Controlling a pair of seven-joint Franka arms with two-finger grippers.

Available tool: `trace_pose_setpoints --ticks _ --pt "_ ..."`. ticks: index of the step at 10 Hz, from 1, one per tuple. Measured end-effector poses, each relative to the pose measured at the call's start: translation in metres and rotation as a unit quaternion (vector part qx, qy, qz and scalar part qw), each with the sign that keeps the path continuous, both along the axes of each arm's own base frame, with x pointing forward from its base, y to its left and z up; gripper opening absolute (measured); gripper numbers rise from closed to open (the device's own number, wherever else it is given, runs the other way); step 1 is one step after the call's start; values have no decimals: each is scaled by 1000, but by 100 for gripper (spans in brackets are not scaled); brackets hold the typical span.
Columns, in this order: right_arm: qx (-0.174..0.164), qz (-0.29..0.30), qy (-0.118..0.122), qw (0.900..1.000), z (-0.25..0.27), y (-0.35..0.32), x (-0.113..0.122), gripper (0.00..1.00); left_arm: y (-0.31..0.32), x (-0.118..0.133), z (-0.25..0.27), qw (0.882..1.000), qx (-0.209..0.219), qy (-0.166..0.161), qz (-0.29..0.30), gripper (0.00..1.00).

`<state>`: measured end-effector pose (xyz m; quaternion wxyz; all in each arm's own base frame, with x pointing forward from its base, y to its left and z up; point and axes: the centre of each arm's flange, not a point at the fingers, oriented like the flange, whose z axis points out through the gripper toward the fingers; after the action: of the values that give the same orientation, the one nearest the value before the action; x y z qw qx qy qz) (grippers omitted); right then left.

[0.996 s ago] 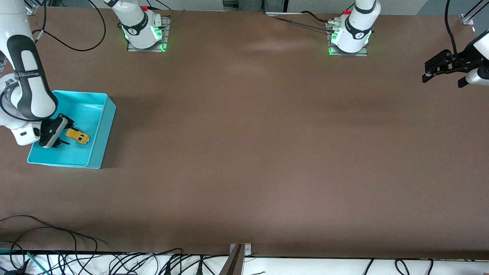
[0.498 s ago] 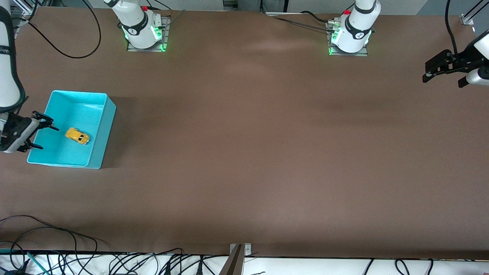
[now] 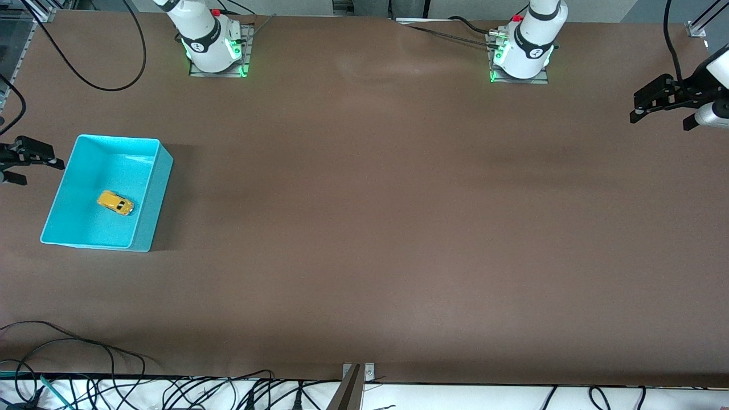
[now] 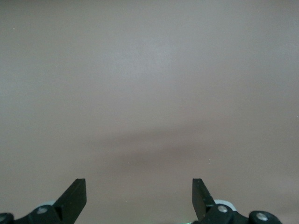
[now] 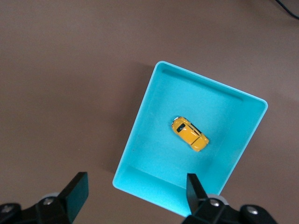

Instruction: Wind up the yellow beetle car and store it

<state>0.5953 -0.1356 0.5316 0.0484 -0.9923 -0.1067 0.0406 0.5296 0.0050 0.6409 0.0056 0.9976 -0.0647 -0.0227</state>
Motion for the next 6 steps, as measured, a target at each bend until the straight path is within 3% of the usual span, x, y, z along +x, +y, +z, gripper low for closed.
trace_pose_setpoints --ticks 2,4,6 --pt "-35 -81 -11 996 34 22 -8 100 0 0 0 1000 0 0 0 100" --pt "-80 -119 -22 989 57 43 -15 100 0 0 0 1000 0 0 -1 100" --pt "-91 -136 -31 986 71 58 -22 100 0 0 0 1000 0 0 -1 100"
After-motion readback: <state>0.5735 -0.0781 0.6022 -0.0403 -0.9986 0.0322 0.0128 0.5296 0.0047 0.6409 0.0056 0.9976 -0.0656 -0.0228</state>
